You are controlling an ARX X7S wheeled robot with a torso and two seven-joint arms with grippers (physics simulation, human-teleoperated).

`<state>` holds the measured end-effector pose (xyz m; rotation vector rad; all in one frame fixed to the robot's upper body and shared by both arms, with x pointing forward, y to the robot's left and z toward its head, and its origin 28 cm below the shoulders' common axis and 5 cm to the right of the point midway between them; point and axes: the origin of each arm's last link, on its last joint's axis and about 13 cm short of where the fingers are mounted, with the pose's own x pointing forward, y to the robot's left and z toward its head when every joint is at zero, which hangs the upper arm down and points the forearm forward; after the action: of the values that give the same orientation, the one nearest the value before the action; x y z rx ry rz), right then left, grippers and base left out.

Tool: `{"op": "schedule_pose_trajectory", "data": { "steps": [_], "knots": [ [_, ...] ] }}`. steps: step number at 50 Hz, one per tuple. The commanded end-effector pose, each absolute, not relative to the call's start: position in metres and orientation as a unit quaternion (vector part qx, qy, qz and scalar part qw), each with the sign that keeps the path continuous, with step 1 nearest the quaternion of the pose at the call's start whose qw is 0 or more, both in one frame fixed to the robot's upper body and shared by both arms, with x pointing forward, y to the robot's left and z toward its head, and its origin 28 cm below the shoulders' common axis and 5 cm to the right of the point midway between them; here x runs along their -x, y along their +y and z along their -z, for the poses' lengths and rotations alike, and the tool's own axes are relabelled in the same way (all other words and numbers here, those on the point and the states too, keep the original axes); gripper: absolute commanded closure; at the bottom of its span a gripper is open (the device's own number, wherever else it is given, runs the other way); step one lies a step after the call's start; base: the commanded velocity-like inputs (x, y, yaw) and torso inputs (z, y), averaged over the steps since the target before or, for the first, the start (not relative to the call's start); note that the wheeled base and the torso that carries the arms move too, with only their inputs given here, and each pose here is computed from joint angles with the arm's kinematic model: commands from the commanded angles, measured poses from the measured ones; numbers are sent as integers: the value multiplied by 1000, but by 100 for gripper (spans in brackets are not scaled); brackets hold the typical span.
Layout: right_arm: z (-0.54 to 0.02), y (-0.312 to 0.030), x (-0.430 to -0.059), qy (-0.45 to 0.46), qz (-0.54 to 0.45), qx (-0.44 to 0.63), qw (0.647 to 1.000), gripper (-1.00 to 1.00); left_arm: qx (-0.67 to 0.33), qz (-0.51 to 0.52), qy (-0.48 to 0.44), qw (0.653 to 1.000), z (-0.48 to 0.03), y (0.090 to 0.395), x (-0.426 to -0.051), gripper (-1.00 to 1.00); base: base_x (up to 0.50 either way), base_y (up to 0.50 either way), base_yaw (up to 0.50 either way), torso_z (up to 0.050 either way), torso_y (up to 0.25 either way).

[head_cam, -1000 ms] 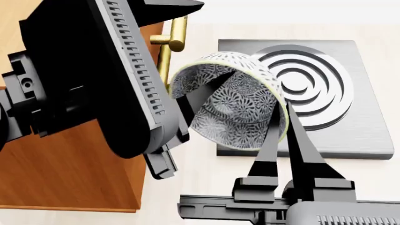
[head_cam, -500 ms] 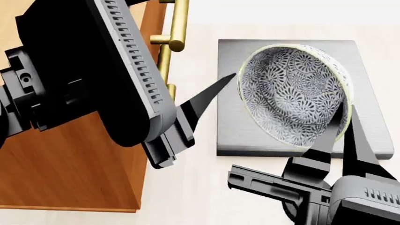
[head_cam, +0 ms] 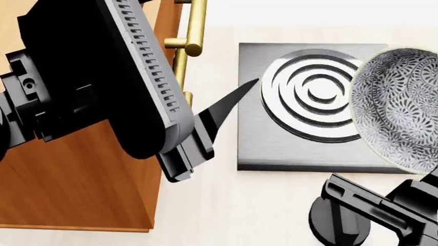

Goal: Pick the akita bowl on the wooden cabinet and place it on the plate.

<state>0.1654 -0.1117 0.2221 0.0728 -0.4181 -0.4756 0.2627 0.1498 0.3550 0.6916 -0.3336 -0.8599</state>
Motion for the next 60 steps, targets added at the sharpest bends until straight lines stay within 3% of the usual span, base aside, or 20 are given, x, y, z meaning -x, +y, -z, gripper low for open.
{"op": "schedule_pose_trajectory", "data": {
  "steps": [1, 60],
  "knots": [
    [-227, -118, -160, -224, 256, -48, 939, 100, -327, 407, -158, 838, -354, 150, -263, -100, 0, 0, 0, 0, 0],
    [-230, -151, -143, -230, 336, -86, 909, 100, -326, 410, -158, 837, -353, 148, -263, -100, 0, 0, 0, 0, 0]
  ]
}}
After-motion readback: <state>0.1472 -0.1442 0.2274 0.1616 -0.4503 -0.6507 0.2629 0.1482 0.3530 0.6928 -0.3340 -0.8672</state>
